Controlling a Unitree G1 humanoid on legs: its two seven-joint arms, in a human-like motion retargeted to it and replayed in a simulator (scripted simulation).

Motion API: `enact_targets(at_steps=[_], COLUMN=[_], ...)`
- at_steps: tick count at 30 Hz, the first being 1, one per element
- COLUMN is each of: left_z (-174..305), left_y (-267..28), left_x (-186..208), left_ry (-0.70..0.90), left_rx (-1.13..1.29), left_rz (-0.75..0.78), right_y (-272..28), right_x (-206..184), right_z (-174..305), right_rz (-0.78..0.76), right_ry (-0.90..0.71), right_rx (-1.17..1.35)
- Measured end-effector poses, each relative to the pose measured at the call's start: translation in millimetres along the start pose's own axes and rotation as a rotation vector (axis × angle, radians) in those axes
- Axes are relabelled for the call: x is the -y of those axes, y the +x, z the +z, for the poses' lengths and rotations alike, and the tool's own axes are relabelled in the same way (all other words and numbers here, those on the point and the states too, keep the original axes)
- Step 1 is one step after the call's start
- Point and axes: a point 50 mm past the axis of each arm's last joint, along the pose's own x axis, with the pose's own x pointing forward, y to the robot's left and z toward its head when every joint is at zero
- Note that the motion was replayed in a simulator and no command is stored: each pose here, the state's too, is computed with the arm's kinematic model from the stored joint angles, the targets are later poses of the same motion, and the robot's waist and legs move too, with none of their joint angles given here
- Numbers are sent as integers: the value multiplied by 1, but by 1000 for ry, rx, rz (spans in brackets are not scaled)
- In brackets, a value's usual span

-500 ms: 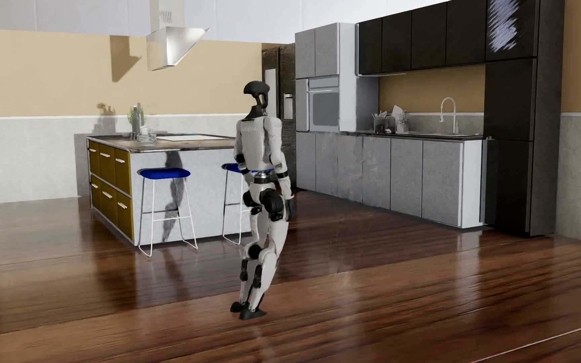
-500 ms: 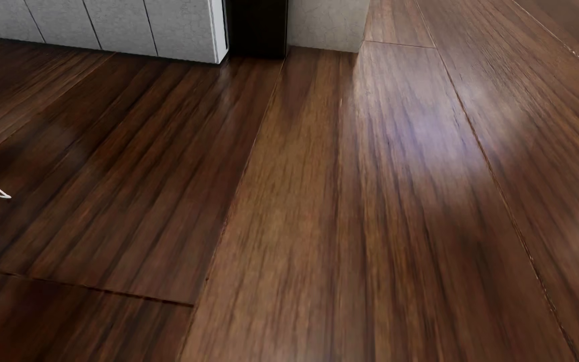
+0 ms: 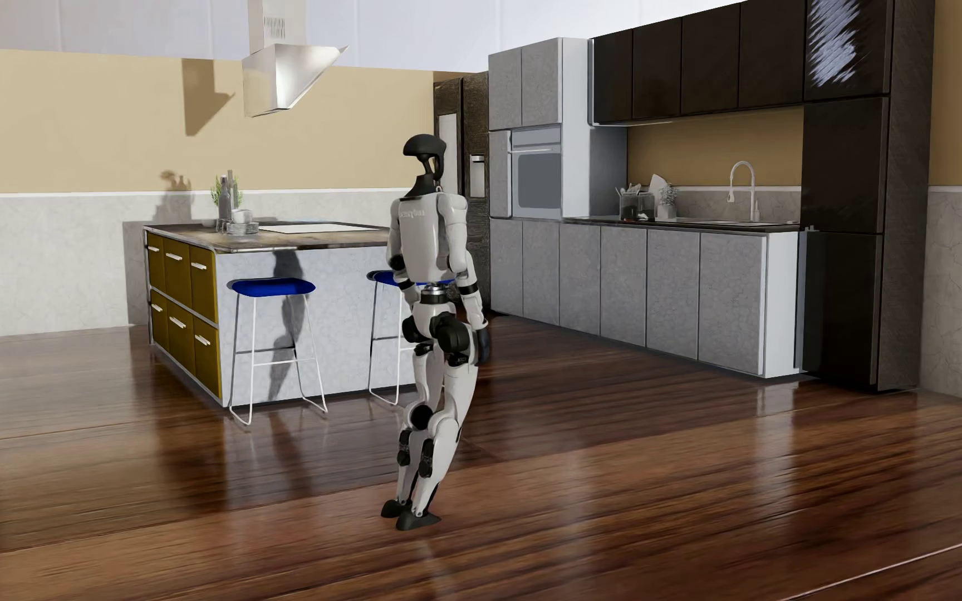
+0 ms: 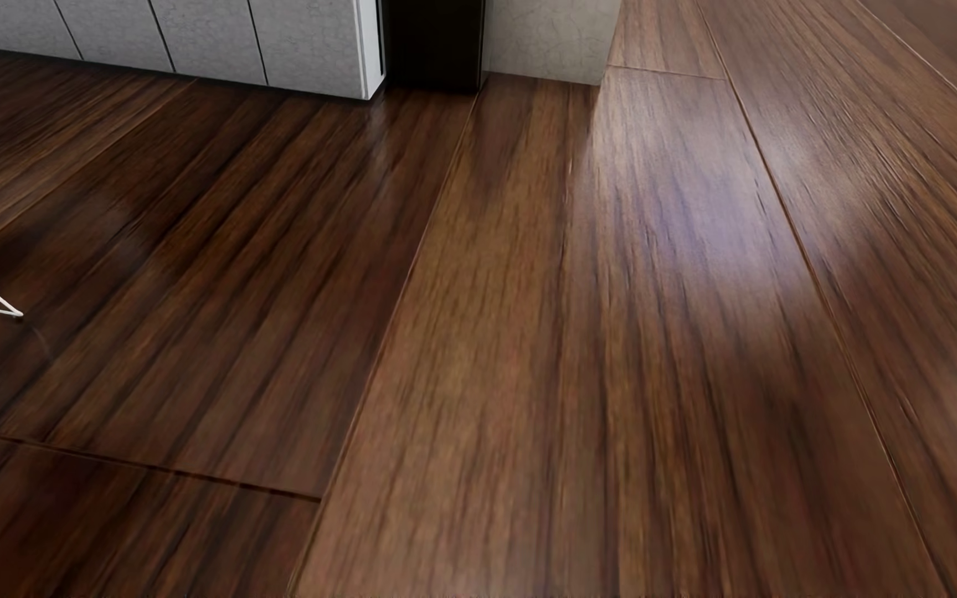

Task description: Wait

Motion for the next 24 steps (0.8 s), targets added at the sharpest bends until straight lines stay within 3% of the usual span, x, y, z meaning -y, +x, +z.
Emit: enact_targets(at_steps=[24], left_z=[2], left_y=[1], left_x=[0], left_ry=[16], left_rx=[4], left_rz=[-4], right_y=[0], right_x=[1], right_z=[1], right_rz=[1], right_ry=[-20], right_rx=[5])
